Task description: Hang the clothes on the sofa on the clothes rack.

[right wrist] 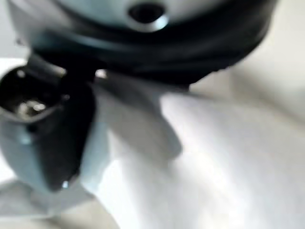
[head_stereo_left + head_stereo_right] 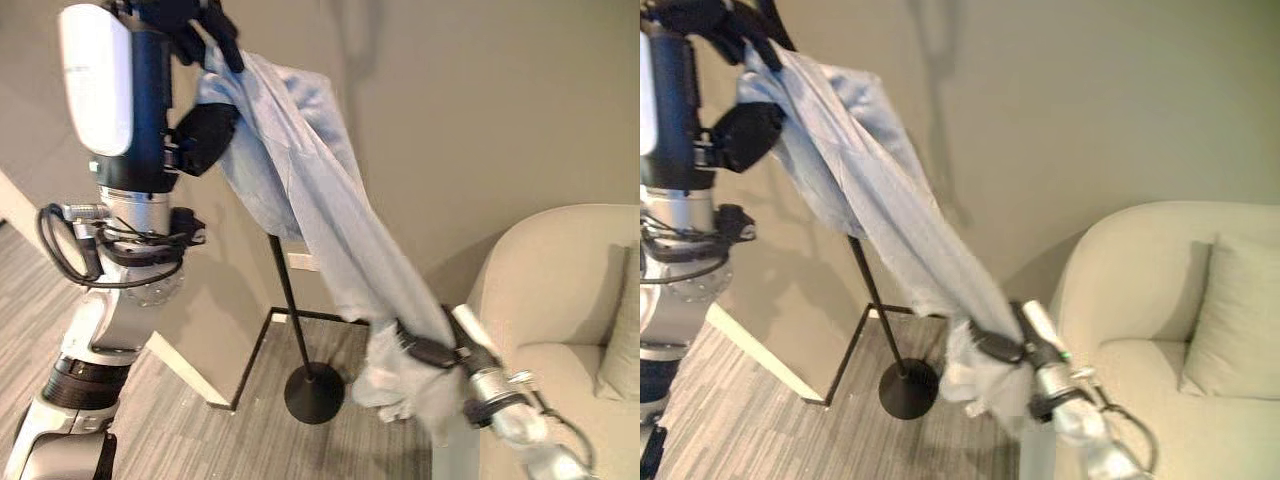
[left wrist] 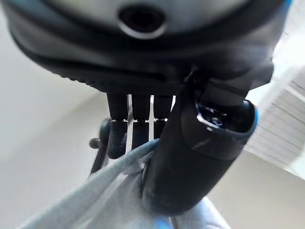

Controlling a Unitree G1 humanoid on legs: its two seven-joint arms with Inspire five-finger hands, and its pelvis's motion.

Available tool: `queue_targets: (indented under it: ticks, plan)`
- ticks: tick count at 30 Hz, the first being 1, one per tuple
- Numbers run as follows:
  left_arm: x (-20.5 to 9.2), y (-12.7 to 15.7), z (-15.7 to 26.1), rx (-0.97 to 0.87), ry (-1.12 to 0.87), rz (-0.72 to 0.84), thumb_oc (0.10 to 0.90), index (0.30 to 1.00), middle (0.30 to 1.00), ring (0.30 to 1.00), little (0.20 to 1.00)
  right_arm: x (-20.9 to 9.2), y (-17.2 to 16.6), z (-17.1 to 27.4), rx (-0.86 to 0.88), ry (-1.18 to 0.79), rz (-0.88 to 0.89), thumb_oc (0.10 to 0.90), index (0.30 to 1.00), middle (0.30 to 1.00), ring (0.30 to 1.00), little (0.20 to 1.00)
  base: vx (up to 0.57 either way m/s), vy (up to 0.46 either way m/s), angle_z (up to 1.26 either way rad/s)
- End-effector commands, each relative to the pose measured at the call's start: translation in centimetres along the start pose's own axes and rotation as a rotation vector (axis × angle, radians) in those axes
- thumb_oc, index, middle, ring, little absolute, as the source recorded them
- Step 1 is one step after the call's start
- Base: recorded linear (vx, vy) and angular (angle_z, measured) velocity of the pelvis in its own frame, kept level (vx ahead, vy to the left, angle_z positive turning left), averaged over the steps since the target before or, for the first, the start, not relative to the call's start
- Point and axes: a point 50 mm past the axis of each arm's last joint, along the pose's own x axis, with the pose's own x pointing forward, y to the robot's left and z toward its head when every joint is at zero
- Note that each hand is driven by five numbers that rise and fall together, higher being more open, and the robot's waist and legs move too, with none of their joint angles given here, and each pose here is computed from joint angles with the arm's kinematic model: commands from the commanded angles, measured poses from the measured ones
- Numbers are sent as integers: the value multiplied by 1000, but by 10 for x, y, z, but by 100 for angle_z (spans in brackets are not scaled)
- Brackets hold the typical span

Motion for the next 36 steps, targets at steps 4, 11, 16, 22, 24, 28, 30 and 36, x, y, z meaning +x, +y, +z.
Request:
queue_targets:
  ticks: [4,11,16,22,24,28,30,36]
  plan:
    - [34,62,-11,275,-85,327,400,300,300,300,300,19,-71,64,-232,-375,-370,400,300,300,300,300,16,8,-27]
    - [38,75,-24,692,-174,284,400,300,300,300,300,14,-114,103,-520,-560,-599,400,300,300,300,300,35,15,-18]
    - [38,68,-44,795,-82,210,400,300,300,300,300,26,-136,115,-600,-575,-697,400,300,300,300,300,0,0,0]
    - [36,79,-57,857,-26,173,400,300,300,300,300,50,-160,136,-605,-592,-732,400,300,300,300,300,0,0,0]
    - [31,82,-61,887,-11,124,400,300,300,300,300,62,-167,145,-601,-592,-714,400,300,300,300,300,6,-6,2]
    - [28,76,-69,894,14,45,400,300,300,300,300,82,-176,155,-620,-572,-688,400,300,300,300,300,12,-15,9]
    - [27,73,-72,892,27,11,400,300,300,300,300,91,-180,162,-621,-561,-677,400,300,300,300,300,10,-6,18]
    - [32,47,-87,911,28,-174,400,300,300,300,300,124,-193,192,-615,-542,-641,400,300,300,300,300,-4,-1,18]
